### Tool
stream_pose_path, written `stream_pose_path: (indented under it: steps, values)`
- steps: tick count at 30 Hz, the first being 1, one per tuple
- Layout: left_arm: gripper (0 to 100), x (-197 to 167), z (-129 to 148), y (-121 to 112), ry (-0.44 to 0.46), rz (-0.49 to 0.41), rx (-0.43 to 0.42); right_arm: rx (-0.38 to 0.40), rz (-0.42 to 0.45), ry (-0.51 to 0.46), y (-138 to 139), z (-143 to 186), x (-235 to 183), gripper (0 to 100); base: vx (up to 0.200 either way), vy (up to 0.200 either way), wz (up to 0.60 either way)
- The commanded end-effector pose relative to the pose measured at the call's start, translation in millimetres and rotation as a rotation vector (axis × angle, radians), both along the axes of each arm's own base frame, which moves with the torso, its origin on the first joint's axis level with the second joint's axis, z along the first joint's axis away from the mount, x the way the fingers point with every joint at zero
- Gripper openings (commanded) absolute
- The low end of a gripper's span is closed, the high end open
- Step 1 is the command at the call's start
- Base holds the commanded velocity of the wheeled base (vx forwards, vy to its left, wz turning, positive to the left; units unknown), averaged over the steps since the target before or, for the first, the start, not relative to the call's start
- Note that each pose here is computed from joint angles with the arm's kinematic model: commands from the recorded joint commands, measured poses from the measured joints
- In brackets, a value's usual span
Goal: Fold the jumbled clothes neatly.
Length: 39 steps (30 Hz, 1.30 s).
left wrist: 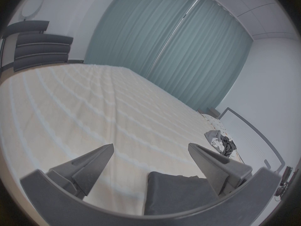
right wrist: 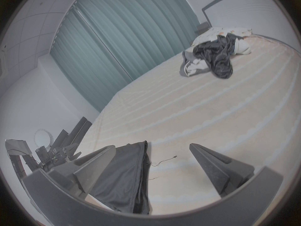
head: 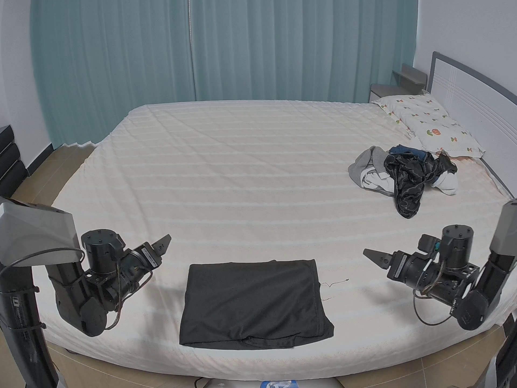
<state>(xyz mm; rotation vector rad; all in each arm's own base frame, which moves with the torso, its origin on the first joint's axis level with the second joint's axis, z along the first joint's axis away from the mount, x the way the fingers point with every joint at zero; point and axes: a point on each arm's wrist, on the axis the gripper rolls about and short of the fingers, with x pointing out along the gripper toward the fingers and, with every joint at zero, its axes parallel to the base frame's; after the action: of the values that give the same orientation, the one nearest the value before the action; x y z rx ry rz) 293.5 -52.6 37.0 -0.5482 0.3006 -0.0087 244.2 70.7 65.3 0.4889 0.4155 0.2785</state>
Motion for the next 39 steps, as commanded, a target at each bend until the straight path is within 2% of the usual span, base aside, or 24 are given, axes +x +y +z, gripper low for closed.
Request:
stream_pose_path:
  steps: [1,4,5,8,10,12,13,14,16,19,25,26,29,35,39]
  values:
    - [100,-39.0,50.7,23.0,-0.138,0.055,0.045,-0.019,0.003,-0.167,-18.6,42.2,-57.8,100,0.0,0.0,0.0]
    - [100,-57.1,63.9,30.3,-0.174,0.079,0.079,-0.046,0.006,-0.222,-24.6,50.5,-78.2,100,0.0,0.0,0.0]
    - [100,-76.9,76.4,36.9,-0.214,0.101,0.104,-0.069,-0.015,-0.293,-29.7,62.4,-91.3,100,0.0,0.0,0.0]
    - [100,-102.0,92.4,45.3,-0.283,0.137,0.132,-0.108,-0.066,-0.359,-38.5,74.9,-110.1,100,0.0,0.0,0.0]
    - [100,-109.1,96.0,47.4,-0.3,0.147,0.143,-0.122,-0.07,-0.374,-40.5,77.4,-115.9,100,0.0,0.0,0.0]
    - [100,-137.1,107.3,54.5,-0.361,0.189,0.219,-0.198,-0.092,-0.403,-49.8,81.3,-140.5,100,0.0,0.0,0.0]
    - [100,-139.1,108.9,55.3,-0.369,0.198,0.224,-0.21,-0.095,-0.407,-51.0,81.5,-144.4,100,0.0,0.0,0.0]
    - [100,-149.0,114.5,59.8,-0.383,0.261,0.253,-0.252,-0.097,-0.421,-54.5,80.9,-159.2,100,0.0,0.0,0.0]
    - [100,-165.0,121.4,63.4,-0.404,0.319,0.285,-0.292,-0.096,-0.441,-58.2,78.5,-178.6,100,0.0,0.0,0.0]
    - [100,-189.9,127.8,62.4,-0.431,0.324,0.362,-0.33,-0.114,-0.451,-62.6,72.7,-198.1,100,0.0,0.0,0.0]
    - [100,-246.6,120.6,59.8,-0.414,0.329,0.434,-0.384,-0.209,-0.463,-69.1,66.2,-233.9,100,0.0,0.0,0.0]
    - [100,-246.6,120.6,59.8,-0.414,0.329,0.434,-0.384,-0.209,-0.463,-69.1,66.2,-233.9,100,0.0,0.0,0.0]
    - [100,-277.3,111.7,59.1,-0.39,0.362,0.466,-0.398,-0.232,-0.422,-69.9,64.7,-256.9,100,0.0,0.0,0.0]
    - [100,-304.1,93.1,57.7,-0.381,0.357,0.496,-0.44,-0.227,-0.389,-70.1,41.8,-285.4,100,0.0,0.0,0.0]
    - [100,-305.3,82.1,57.6,-0.366,0.347,0.505,-0.457,-0.249,-0.379,-70.2,37.4,-284.1,100,0.0,0.0,0.0]
